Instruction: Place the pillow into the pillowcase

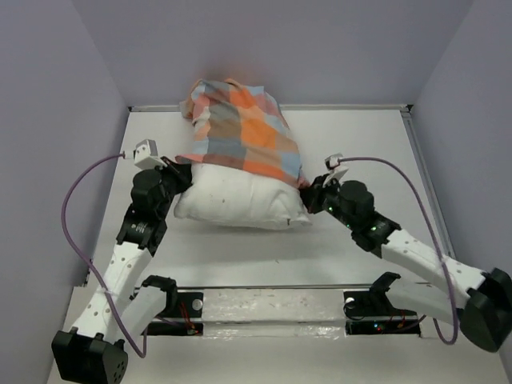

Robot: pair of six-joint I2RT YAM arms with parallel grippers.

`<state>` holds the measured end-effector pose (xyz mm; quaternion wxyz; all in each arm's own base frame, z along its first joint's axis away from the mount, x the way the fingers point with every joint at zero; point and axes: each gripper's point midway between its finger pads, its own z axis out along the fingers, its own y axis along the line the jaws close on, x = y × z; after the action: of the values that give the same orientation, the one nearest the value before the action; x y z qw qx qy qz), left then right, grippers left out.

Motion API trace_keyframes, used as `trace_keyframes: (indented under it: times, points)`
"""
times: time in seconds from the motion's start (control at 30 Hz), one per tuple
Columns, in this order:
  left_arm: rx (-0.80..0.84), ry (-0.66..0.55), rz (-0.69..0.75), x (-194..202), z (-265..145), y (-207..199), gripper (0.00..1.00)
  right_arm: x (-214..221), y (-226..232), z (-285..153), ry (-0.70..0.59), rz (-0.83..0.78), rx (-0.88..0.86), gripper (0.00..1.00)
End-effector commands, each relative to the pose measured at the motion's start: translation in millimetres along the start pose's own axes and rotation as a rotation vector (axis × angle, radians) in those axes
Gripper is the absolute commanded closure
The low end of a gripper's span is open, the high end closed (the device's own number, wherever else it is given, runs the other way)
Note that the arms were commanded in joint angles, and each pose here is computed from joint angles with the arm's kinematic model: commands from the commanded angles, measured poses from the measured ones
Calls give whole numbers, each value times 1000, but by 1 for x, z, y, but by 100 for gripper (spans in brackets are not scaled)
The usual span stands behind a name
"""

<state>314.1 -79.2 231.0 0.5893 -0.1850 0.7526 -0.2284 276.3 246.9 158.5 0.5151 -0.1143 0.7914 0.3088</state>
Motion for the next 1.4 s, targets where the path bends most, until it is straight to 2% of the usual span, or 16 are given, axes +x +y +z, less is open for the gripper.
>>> trace_keyframes:
  times: [0.0, 0.17, 0.4, 0.57, 0.63, 0.67, 0.73, 0.8, 0.9, 1.03, 1.1, 1.13, 1.2, 1.27, 1.3, 1.37]
  points:
    - [348, -284, 42, -137, -67, -118, 100, -165, 73, -98, -289, -14, -131, 100]
    - [649, -529, 63, -263, -186, -221, 100, -338, 152, -244, -595, -122, -291, 100]
    - [652, -553, 64, -281, -189, -232, 100, -339, 102, -150, -433, -141, 48, 100]
    - [863, -756, 109, -359, -318, -291, 100, -451, 179, -349, -871, -155, -269, 100]
    - [914, -766, 115, -356, -341, -293, 100, -448, 171, -368, -911, -150, -250, 100]
    - [922, -794, 112, -355, -339, -291, 100, -450, 169, -362, -942, -130, -248, 100]
    - [775, -708, 57, -320, -260, -256, 100, -389, 142, -215, -651, -134, -135, 100]
    - [626, -560, 76, -296, -181, -239, 100, -344, 107, -142, -395, -151, 45, 100]
    - [786, -691, 136, -347, -264, -284, 100, -437, 155, -276, -744, -160, -121, 100]
    - [842, -781, 170, -366, -328, -293, 100, -464, 168, -412, -1057, -139, -245, 100]
    - [830, -782, 139, -350, -289, -281, 100, -425, 145, -287, -832, -123, -131, 100]
    - [724, -615, 72, -299, -202, -249, 100, -394, 129, -196, -645, -140, -44, 100]
    - [692, -568, 114, -314, -189, -263, 100, -367, 98, -139, -410, -148, 143, 100]
    - [792, -679, 153, -359, -256, -297, 100, -426, 134, -230, -652, -166, 2, 100]
    - [902, -823, 156, -395, -333, -318, 100, -473, 166, -331, -926, -154, -158, 100]
    - [982, -904, 116, -403, -378, -318, 100, -487, 186, -443, -1136, -127, -324, 100]
